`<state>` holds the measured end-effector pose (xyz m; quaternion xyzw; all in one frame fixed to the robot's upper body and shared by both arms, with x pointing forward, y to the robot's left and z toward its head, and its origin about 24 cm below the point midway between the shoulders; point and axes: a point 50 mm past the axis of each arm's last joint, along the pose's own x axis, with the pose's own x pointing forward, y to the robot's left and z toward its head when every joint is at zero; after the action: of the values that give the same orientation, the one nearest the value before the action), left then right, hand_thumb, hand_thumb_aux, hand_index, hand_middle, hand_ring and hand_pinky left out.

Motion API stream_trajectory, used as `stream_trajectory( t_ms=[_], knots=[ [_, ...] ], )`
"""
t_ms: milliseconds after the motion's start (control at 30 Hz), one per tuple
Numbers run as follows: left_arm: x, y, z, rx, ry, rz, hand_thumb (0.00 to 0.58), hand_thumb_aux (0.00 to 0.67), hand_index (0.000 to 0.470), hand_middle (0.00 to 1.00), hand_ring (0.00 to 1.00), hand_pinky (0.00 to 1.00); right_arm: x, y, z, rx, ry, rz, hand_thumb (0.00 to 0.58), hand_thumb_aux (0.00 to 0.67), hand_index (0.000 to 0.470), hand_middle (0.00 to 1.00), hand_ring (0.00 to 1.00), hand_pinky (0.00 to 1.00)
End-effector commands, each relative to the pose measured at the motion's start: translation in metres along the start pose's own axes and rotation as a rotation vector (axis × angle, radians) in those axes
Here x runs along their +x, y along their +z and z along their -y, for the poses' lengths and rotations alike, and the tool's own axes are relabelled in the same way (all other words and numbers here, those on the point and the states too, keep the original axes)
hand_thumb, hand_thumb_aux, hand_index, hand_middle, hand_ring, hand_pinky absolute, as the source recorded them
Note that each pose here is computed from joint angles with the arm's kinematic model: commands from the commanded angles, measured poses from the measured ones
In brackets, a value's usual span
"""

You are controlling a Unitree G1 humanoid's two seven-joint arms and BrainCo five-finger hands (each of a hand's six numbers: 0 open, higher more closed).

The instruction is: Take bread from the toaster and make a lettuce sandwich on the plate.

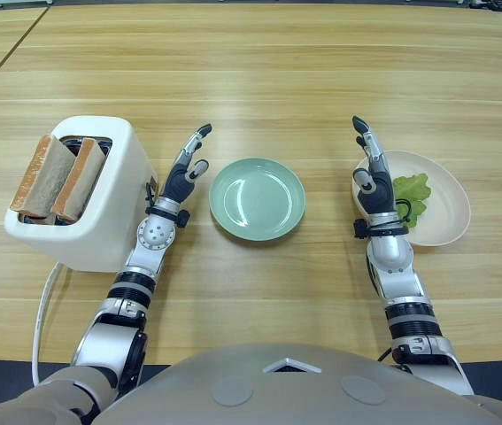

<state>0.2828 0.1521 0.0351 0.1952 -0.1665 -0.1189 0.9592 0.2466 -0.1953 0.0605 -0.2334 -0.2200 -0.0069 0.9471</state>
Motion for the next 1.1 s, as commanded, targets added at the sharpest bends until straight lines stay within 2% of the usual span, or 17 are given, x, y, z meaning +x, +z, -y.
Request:
stream_trajectory(
  t_ms=[33, 233, 467, 567, 600, 667, 733, 833, 1033, 1100],
  knots=[
    [0.001, -0.002, 0.000, 0.002, 0.005, -0.015, 0.000, 0.000, 0.000, 0.00, 0.00, 0.00, 0.001, -0.002, -0.003, 0.003, 0.013, -0.018, 0.000, 0.000, 0.000, 0.00, 0.00, 0.00],
    [0.001, -0.002, -0.001, 0.003, 0.009, -0.014, 0.000, 0.000, 0.000, 0.00, 0.00, 0.00, 0.002, -0.003, -0.003, 0.004, 0.011, -0.025, 0.000, 0.000, 0.000, 0.00, 0.00, 0.00],
    [0.002, 0.010, -0.003, 0.055, 0.015, 0.066, 0.000, 0.000, 0.000, 0.00, 0.00, 0.00, 0.005, -0.001, -0.008, 0.011, 0.017, -0.022, 0.000, 0.000, 0.000, 0.00, 0.00, 0.00],
    [0.003, 0.078, -0.007, 0.289, -0.033, 0.352, 0.000, 0.000, 0.000, 0.00, 0.00, 0.00, 0.007, -0.001, -0.012, 0.012, 0.027, -0.019, 0.000, 0.000, 0.000, 0.00, 0.00, 0.00],
    [0.002, 0.109, -0.015, 0.352, -0.029, 0.442, 0.000, 0.000, 0.000, 0.00, 0.00, 0.00, 0.008, -0.001, -0.012, 0.011, 0.029, -0.019, 0.000, 0.000, 0.000, 0.00, 0.00, 0.00],
    [0.007, 0.161, -0.055, 0.322, 0.013, 0.518, 0.000, 0.000, 0.000, 0.00, 0.00, 0.00, 0.004, -0.002, -0.010, 0.002, 0.012, -0.033, 0.000, 0.000, 0.000, 0.00, 0.00, 0.00],
    [0.016, 0.193, -0.109, 0.337, 0.069, 0.494, 0.000, 0.000, 0.000, 0.00, 0.00, 0.00, 0.001, -0.004, -0.009, -0.003, -0.008, -0.046, 0.000, 0.000, 0.000, 0.00, 0.00, 0.00],
    [0.007, 0.231, -0.168, 0.521, 0.137, 0.419, 0.000, 0.000, 0.000, 0.00, 0.00, 0.00, 0.002, -0.005, -0.011, -0.001, -0.014, -0.055, 0.000, 0.000, 0.000, 0.00, 0.00, 0.00],
    [-0.021, 0.253, -0.217, 1.092, 0.133, -0.002, 0.000, 0.000, 0.000, 0.00, 0.00, 0.00, -0.001, -0.010, -0.008, -0.010, -0.039, -0.079, 0.000, 0.000, 0.000, 0.00, 0.00, 0.00],
    [-0.027, 0.267, -0.227, 1.081, 0.188, 0.001, 0.000, 0.000, 0.000, 0.00, 0.00, 0.00, -0.003, -0.013, -0.003, -0.017, -0.058, -0.095, 0.000, 0.000, 0.000, 0.00, 0.00, 0.00]
  ],
)
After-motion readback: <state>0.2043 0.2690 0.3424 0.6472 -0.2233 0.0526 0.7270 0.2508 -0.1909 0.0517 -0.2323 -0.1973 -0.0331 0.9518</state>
